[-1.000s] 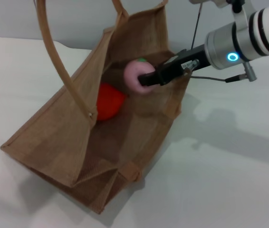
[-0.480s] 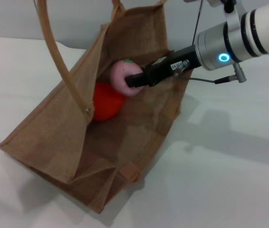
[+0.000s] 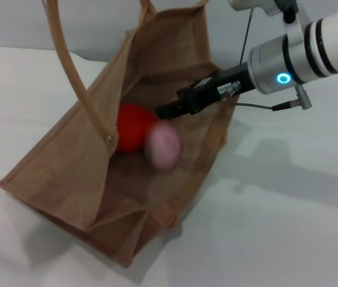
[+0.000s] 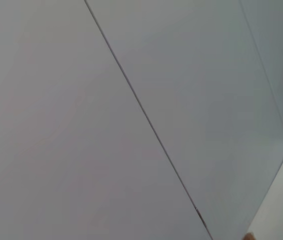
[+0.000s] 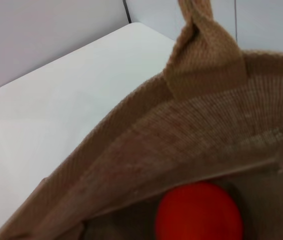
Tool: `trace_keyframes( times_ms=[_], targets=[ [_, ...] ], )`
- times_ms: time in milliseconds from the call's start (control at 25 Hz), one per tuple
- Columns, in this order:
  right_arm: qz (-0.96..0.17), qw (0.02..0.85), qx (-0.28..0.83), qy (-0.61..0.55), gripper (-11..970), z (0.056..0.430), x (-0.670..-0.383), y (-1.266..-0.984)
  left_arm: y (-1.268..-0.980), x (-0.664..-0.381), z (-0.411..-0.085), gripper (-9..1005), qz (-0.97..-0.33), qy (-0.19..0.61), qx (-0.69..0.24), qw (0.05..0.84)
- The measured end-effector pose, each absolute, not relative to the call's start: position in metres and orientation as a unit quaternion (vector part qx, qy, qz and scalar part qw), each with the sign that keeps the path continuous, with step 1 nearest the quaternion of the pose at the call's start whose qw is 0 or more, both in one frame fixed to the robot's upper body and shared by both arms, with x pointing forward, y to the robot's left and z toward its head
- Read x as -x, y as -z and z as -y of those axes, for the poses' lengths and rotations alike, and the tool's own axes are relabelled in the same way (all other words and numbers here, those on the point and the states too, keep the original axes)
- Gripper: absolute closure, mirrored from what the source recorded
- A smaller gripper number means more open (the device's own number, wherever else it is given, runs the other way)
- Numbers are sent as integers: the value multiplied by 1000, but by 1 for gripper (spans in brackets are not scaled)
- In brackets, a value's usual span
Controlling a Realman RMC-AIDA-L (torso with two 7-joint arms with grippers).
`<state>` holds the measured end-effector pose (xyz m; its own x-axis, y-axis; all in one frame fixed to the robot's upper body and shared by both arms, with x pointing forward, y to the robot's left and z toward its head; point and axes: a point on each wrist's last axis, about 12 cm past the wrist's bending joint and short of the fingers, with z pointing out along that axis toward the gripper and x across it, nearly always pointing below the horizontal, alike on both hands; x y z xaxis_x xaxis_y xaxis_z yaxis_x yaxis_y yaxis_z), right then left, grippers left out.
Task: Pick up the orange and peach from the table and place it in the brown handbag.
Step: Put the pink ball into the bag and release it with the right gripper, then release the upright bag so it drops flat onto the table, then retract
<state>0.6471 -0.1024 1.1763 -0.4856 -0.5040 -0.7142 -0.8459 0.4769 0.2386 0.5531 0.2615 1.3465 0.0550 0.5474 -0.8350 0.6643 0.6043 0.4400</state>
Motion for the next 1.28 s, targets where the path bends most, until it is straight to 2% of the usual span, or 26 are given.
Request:
trace_keyframes(
  times_ms=[40, 240, 560, 800, 880, 920, 1120, 1280],
  targets=[
    [-810, 288, 417, -296, 417, 102, -647, -1176, -1346, -553, -262, 780, -686, 51, -441, 576],
    [-811, 287, 412, -300, 214, 105, -647, -1176, -1344, -554, -267, 778, -692, 50, -430, 579],
    [-804, 278, 412, -326, 220, 117, -643, -1189, -1331, -558, -289, 776, -717, 54, -391, 575],
    [-814, 316, 358, -332, 221, 177, -645, -1200, -1320, -566, -313, 775, -735, 56, -340, 584],
    [-827, 336, 322, -315, 222, 212, -646, -1203, -1318, -568, -320, 774, -739, 57, -325, 588],
    [-827, 336, 322, -315, 222, 212, -646, -1203, -1317, -568, -323, 774, -740, 59, -318, 590],
    [-857, 358, 266, -258, 223, 259, -651, -1205, -1312, -569, -327, 773, -733, 79, -318, 597],
    [-869, 359, 249, -230, 225, 271, -653, -1203, -1310, -572, -323, 772, -728, 89, -327, 596]
  ],
)
